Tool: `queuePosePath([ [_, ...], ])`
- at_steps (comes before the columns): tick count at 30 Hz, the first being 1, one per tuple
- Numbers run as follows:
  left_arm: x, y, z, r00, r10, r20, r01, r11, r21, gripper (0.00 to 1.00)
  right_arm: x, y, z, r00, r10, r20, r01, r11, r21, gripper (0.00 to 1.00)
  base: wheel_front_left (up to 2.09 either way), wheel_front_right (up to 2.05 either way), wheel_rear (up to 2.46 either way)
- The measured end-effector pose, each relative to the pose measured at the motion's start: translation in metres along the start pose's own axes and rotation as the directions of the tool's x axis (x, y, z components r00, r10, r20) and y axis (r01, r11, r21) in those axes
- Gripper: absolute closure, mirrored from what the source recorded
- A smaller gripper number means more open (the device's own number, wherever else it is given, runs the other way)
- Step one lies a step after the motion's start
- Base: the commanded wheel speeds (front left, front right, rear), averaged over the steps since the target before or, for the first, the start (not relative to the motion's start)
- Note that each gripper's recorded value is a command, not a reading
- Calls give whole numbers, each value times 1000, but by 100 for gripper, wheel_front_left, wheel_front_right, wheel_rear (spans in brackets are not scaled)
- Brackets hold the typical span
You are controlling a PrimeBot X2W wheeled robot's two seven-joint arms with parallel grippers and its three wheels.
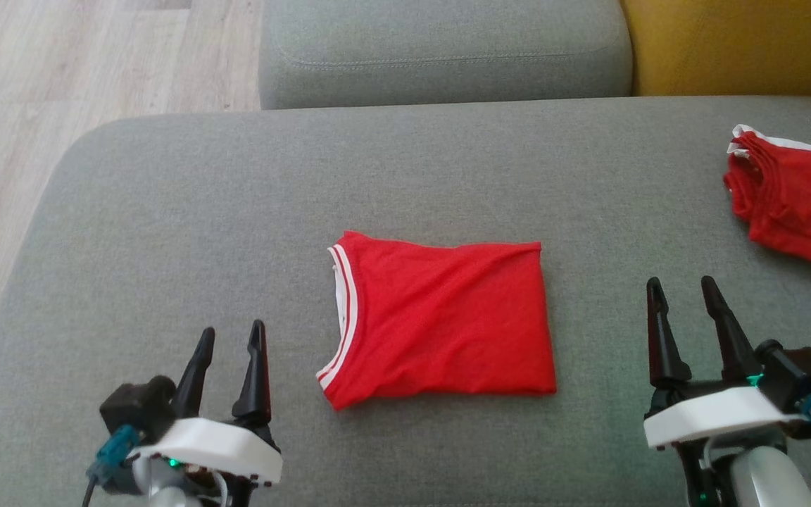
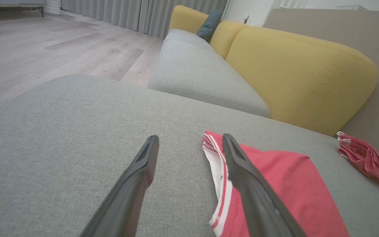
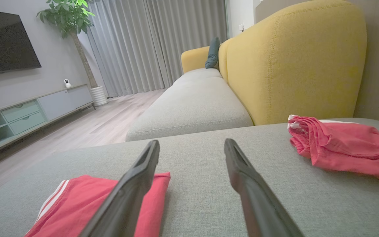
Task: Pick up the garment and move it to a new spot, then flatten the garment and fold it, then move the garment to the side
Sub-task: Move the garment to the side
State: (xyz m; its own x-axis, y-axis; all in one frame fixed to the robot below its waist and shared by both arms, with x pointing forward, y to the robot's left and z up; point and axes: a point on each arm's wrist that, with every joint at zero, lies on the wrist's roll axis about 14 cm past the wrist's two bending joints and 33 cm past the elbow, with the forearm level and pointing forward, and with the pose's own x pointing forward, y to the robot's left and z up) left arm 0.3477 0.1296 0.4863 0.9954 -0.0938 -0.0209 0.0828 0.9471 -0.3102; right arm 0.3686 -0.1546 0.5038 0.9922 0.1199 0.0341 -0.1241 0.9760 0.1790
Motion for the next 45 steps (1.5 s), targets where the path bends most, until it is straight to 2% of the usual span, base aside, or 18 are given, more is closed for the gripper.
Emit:
queuePosePath([
  [7, 0, 0, 0, 1000, 0, 0, 0, 1000, -2, 0, 0, -6, -8, 999, -16, -46, 15, 1000, -10, 0, 0, 0, 0],
  [11, 1, 0, -4, 1000, 1, -13, -1, 1000, -1, 0, 2, -10, -29, 987, -27, -156, 23, 999, -26, 0, 0, 0, 0],
  [15, 3, 5, -11, 999, 19, -36, -19, 1000, -4, 0, 9, -5, -56, 954, -9, -300, 1, 1000, -25, 0, 0, 0, 0],
  [16, 3, 5, -11, 999, 19, -36, -19, 1000, -4, 0, 9, -5, -56, 954, -9, -300, 1, 1000, -25, 0, 0, 0, 0],
  [23, 13, 13, -17, 997, 53, -48, -54, 998, -25, 0, 42, 24, -87, 875, 88, -476, -72, 996, 51, 0, 0, 0, 0],
  [30, 11, 30, -22, 992, 113, -59, -114, 993, -25, 0, 35, 47, -137, 735, 163, -658, -112, 987, 119, 0, 0, 0, 0],
  [33, 9, 39, -23, 988, 142, -63, -143, 989, -21, 0, 39, 51, -143, 709, 182, -681, -122, 983, 136, 0, 0, 0, 0],
  [35, 9, 42, -24, 986, 151, -67, -153, 988, -17, 0, 45, 51, -142, 706, 189, -682, -131, 982, 136, 60, 0, 0, 0],
  [37, 9, 42, -25, 987, 147, -70, -149, 989, -18, 0, 47, 54, -142, 703, 197, -684, -138, 980, 140, 100, 0, 0, 0],
  [40, 12, 39, -26, 988, 136, -71, -138, 990, -17, 0, 46, 53, -142, 704, 195, -683, -138, 981, 139, 100, 0, 0, 0],
  [45, 22, 29, -30, 992, 101, -77, -102, 995, -17, 0, 54, 37, -126, 759, 159, -632, -106, 987, 121, 100, 0, 0, 0],
])
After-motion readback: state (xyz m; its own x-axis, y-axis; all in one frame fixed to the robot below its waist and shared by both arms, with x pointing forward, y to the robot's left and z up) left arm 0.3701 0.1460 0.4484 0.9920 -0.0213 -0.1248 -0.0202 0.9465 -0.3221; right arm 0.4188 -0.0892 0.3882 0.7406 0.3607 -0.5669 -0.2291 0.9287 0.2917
